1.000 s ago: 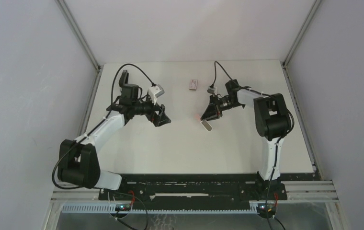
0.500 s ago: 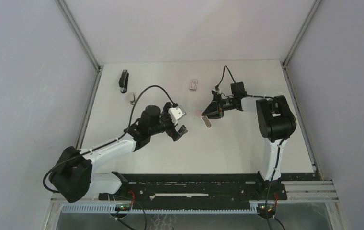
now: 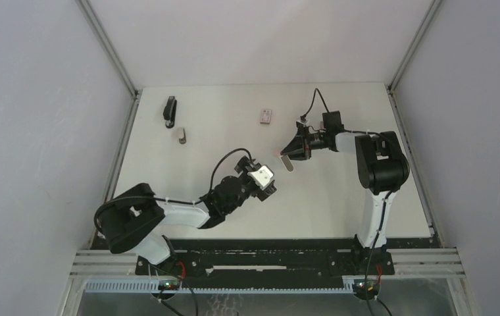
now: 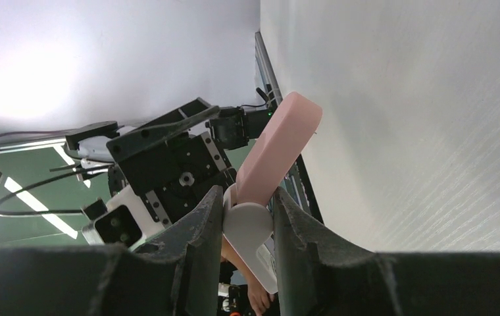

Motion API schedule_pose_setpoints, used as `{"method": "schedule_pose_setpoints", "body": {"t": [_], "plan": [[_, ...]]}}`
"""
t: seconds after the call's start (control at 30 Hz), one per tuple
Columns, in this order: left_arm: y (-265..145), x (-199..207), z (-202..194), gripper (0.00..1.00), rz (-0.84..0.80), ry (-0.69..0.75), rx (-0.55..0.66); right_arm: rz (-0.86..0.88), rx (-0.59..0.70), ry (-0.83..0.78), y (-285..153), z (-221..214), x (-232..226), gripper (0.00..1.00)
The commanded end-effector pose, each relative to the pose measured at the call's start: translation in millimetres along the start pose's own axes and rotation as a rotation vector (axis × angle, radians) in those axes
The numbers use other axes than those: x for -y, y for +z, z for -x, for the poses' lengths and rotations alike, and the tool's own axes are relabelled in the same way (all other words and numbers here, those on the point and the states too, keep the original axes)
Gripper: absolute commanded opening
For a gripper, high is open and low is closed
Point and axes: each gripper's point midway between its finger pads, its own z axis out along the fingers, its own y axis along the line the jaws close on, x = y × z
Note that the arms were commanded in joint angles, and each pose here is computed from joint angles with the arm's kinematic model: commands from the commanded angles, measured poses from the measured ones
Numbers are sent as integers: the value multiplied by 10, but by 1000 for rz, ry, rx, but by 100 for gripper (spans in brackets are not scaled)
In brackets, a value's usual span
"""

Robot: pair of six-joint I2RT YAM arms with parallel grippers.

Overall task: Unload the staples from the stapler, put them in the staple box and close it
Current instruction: Unload the staple at the center of the board.

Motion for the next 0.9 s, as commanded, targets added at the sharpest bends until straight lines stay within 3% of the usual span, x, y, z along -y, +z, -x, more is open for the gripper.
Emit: {"method": "schedule_pose_setpoints", "body": {"t": [0.0,0.4,0.87], "plan": [[12,-176,409,100,166,7,176,29,-5,-64,-35,21,-191,23],[183,43,316,100,117,43,171,49,-28,-69,-27,-26,-262,22],[248,-68,397,100,215,40,206,62,-121,-109,215,-298,-445,22]]}}
